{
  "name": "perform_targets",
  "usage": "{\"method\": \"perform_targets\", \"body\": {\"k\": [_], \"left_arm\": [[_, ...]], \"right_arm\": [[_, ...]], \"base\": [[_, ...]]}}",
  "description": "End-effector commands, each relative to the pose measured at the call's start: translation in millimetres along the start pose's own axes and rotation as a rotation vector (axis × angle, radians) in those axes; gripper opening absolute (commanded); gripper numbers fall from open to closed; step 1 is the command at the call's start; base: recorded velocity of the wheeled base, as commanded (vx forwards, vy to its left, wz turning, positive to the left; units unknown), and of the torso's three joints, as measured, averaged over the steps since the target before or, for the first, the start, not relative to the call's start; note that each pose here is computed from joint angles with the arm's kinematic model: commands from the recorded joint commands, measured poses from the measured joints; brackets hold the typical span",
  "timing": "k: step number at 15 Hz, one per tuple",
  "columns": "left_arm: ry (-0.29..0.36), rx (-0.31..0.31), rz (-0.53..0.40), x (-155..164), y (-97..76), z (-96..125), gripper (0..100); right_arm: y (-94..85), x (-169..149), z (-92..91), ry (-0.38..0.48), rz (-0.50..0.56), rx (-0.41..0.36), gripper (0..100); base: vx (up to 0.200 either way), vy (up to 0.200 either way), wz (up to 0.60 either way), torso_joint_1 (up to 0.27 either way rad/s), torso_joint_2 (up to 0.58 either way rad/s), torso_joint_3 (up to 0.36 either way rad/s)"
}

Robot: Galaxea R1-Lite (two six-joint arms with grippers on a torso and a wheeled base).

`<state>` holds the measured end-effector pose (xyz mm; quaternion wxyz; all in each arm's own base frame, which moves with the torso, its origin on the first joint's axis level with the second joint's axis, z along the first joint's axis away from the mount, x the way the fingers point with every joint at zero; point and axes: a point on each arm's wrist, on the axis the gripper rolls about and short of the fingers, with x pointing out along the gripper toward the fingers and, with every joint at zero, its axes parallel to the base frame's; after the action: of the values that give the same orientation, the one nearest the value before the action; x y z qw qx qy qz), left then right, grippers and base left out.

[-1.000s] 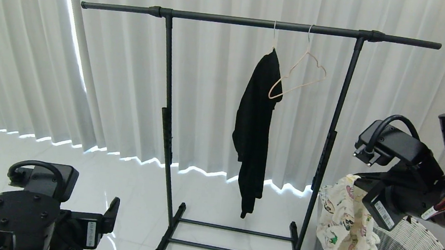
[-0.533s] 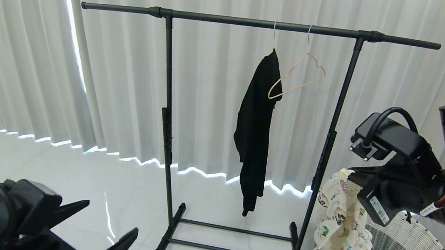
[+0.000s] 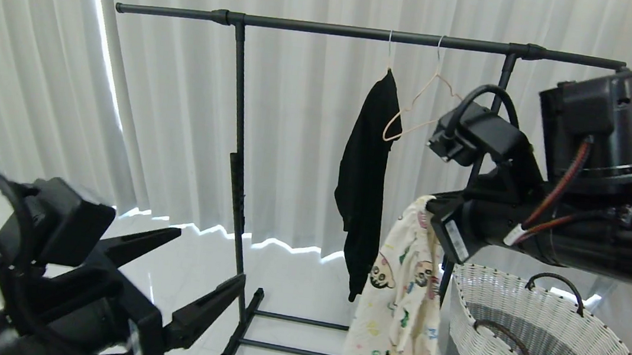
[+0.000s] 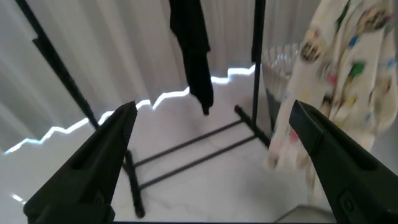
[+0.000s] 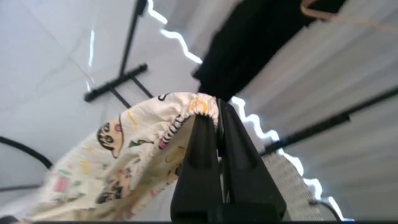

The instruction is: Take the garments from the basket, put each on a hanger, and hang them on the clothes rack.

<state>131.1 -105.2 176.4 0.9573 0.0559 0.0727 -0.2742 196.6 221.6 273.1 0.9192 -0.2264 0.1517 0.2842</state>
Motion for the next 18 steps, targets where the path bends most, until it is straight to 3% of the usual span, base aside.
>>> {"method": "perform_targets", "body": {"k": [1, 3, 6, 9, 11, 17, 18], "left_arm": [[0.049, 0.003, -0.054, 33.7, -15.3, 4.3, 100], [0.065, 0.021, -0.130, 29.2, -30.4, -1.1, 100], [0.094, 0.027, -0.164, 23.7, -36.2, -10.0, 100], [0.129, -0.138, -0.132, 29.0, -33.7, -13.9, 100], [0.136, -0.184, -0.122, 27.1, -32.5, -15.8, 100], [0.223, -0.158, -0.122, 33.9, -36.4, -33.8, 100], [0.247, -0.133, -0.164, 40.0, -48.6, -37.1, 100]], "right_arm": [[30.7, 33.3, 22.7, -0.024, 0.055, -0.015, 0], [47.4, 42.0, 35.9, -0.057, 0.083, -0.024, 0], [67.1, 42.0, 45.4, -0.086, 0.126, -0.039, 0], [82.1, 30.6, 51.3, -0.117, 0.169, -0.054, 0], [83.1, 26.4, 57.1, -0.139, 0.173, -0.048, 0], [82.4, 24.8, 60.7, -0.144, 0.174, -0.047, 0], [82.6, 26.3, 60.1, -0.140, 0.173, -0.048, 0]], "base": [[0.000, 0.000, 0.00, 0.000, 0.00, 0.000], [0.000, 0.000, 0.00, 0.000, 0.00, 0.000], [0.000, 0.000, 0.00, 0.000, 0.00, 0.000], [0.000, 0.000, 0.00, 0.000, 0.00, 0.000], [0.000, 0.000, 0.00, 0.000, 0.00, 0.000], [0.000, 0.000, 0.00, 0.000, 0.00, 0.000], [0.000, 0.000, 0.00, 0.000, 0.00, 0.000]]}}
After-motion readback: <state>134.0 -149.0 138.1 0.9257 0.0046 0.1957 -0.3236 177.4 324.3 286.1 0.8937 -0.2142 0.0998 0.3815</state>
